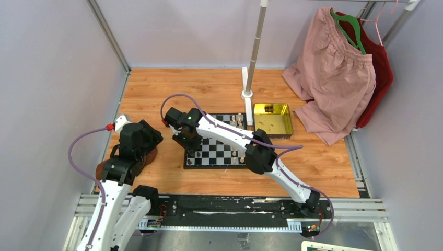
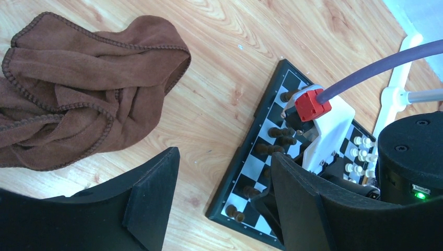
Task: Set up the chess pieces on the board
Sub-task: Place the chess piece on the chessboard, then adjust the storage box at the center of the board.
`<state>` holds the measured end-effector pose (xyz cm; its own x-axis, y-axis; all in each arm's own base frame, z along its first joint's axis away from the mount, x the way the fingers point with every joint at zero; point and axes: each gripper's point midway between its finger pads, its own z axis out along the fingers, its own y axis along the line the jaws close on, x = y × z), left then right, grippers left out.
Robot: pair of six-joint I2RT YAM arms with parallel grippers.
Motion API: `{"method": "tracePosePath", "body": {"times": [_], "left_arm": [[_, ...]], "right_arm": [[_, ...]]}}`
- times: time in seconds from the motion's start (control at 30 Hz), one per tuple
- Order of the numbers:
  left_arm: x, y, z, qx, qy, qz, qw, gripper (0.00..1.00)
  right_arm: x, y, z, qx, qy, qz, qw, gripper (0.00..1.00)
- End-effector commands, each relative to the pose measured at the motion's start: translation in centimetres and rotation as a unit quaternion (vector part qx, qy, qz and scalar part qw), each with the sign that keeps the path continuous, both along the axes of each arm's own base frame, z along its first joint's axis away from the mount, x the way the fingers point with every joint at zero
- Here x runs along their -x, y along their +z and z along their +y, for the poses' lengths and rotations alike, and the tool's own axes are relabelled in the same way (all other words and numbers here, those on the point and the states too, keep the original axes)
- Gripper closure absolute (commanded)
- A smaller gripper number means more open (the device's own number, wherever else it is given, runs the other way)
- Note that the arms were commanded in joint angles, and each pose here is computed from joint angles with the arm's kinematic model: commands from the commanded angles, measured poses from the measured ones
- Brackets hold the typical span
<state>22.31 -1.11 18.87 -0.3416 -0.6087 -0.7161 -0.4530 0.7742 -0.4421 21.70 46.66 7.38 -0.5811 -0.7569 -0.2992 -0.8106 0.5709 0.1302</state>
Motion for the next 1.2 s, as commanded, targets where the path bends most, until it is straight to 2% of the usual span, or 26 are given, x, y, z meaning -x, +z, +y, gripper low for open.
{"method": "tracePosePath", "body": {"times": [0.0, 0.3, 0.6, 0.77, 0.93, 1.17], "left_arm": [[0.0, 0.6, 0.0, 0.003, 0.004, -0.009, 1.000, 0.30], [-0.6, 1.9, -0.1, -0.002, 0.000, -0.013, 1.000, 0.30], [-2.1, 3.8, -1.2, -0.004, -0.022, -0.011, 1.000, 0.31], [-3.4, 4.5, -2.1, -0.012, -0.043, -0.006, 0.999, 0.31], [-4.8, 4.5, -3.8, -0.018, -0.086, 0.000, 0.996, 0.31], [-6.6, 4.1, -6.5, -0.025, -0.163, -0.002, 0.986, 0.23]], "right_arm": [[1.0, 0.4, 0.5, -0.003, 0.012, 0.004, 1.000, 0.69], [-0.1, 3.9, 1.1, -0.047, -0.003, -0.021, 0.999, 0.69], [-1.1, 6.6, -0.2, -0.073, -0.023, -0.040, 0.996, 0.69], [-3.1, 8.8, -1.6, -0.096, -0.056, -0.069, 0.991, 0.69], [-7.5, 10.2, -5.5, -0.096, -0.131, -0.123, 0.979, 0.72], [-14.8, 11.2, -15.4, -0.073, -0.271, -0.188, 0.941, 0.70]]}}
